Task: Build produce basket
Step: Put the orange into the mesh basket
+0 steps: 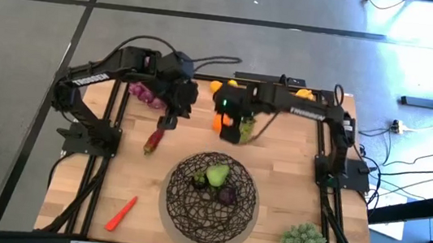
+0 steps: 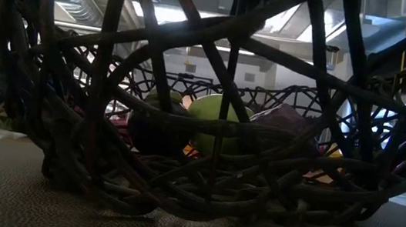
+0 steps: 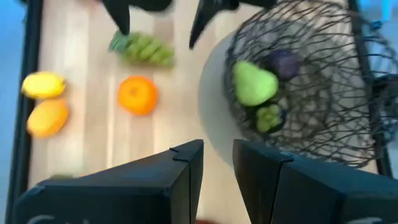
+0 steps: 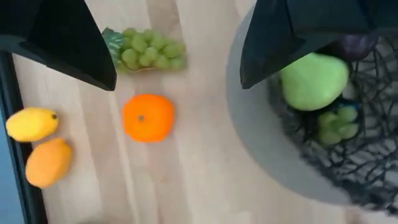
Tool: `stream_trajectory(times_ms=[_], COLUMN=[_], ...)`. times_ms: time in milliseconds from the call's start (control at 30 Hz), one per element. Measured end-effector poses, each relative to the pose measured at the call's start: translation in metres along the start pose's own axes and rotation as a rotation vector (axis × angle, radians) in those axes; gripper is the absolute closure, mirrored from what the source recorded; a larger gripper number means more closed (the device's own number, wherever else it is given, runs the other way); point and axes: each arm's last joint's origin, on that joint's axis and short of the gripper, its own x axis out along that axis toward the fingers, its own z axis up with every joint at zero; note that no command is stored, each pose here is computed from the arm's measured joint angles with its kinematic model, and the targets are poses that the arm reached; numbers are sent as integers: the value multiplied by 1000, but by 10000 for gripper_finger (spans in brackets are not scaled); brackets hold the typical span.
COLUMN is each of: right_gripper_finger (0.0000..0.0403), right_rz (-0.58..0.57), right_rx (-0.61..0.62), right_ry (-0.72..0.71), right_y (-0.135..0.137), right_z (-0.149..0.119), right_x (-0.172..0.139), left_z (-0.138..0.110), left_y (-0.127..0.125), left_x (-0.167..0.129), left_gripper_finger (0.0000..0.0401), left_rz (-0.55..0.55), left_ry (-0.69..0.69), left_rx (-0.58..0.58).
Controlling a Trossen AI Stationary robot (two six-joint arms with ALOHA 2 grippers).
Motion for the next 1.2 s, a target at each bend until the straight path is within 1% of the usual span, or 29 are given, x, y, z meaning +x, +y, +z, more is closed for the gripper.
stream_trajectory(times_ms=[100,200,267,367,500,633,767,900,1000,1200], right_gripper_finger=[70,70,70,70,70,70,70,70,70,70], right_rz=[25,56,56,56,64,52,41,38,33,37], right_rx=[19,62,66,57,61,31,-9,-50,-51,-68], right_ry=[-3,29,56,59,-9,-76,-113,-140,-162,-148], right_y=[-26,-45,-53,-61,-68,-75,-75,-73,-73,-72], right_z=[1,-6,-13,-20,-25,-30,-40,-52,-56,-63], right_x=[6,27,45,66,92,112,131,149,155,161], left_z=[-3,-4,-6,-8,-10,-12,-13,-13,-13,-13], left_y=[10,19,25,33,42,48,51,52,52,52], left_x=[-2,-3,-4,-6,-8,-9,-10,-10,-10,-10], left_gripper_finger=[325,325,325,325,325,325,325,325,325,325], left_rz=[22,39,55,74,95,108,116,118,117,118], left_ry=[8,7,7,6,5,3,1,1,1,0], left_rx=[-27,-50,-71,-96,-124,-168,-202,-209,-211,-214])
